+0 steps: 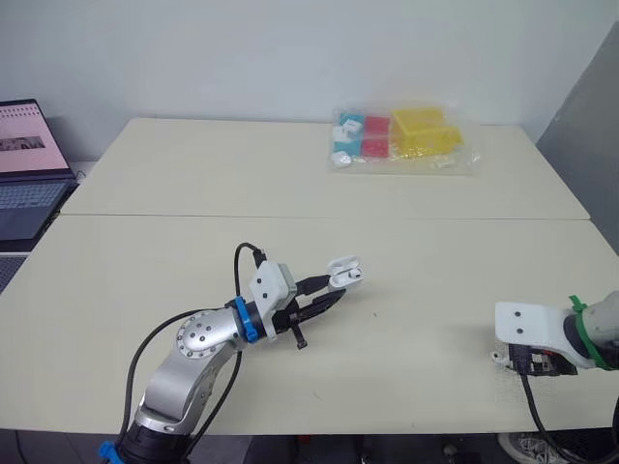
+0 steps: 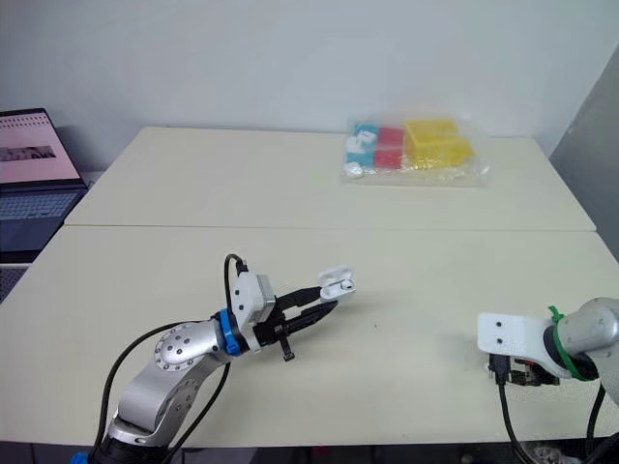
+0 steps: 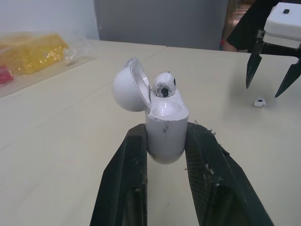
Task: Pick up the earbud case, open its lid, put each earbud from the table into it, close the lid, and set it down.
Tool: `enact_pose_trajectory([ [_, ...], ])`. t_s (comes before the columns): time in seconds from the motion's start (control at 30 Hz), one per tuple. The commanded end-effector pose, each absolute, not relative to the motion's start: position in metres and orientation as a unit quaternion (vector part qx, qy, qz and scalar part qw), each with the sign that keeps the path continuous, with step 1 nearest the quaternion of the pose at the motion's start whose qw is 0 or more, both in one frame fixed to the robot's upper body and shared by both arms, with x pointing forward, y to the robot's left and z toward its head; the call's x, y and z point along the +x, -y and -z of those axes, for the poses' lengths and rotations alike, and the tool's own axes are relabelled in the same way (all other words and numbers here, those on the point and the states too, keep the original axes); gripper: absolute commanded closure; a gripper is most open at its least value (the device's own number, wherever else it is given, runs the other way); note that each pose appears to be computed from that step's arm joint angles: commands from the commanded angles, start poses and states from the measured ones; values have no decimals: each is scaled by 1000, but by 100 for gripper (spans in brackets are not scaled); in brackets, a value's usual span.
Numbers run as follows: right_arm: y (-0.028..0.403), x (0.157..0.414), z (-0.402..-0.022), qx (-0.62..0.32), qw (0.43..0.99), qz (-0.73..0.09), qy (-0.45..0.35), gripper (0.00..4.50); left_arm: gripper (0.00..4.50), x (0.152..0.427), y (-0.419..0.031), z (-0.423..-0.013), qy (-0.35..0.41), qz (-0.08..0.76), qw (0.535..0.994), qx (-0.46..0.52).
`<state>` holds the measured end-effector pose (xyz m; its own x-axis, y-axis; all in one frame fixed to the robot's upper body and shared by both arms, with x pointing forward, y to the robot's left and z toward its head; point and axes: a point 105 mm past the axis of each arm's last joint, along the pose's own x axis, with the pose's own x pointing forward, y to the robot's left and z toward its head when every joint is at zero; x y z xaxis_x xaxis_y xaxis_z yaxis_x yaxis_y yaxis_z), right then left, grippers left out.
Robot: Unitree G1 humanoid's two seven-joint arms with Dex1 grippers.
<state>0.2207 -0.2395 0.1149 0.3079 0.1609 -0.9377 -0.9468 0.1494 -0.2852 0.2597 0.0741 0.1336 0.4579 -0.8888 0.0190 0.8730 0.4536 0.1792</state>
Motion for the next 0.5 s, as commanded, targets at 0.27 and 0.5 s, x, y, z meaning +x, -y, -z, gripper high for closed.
enact_pose_trajectory([
  [0.27,232,228,-108,-505,604,-468,-401,200,373,255,-70,-144,78,523,846,71],
  [0.5,231,227,-106,-501,593,-479,-410,200,373,255,-71,-144,78,520,848,72],
])
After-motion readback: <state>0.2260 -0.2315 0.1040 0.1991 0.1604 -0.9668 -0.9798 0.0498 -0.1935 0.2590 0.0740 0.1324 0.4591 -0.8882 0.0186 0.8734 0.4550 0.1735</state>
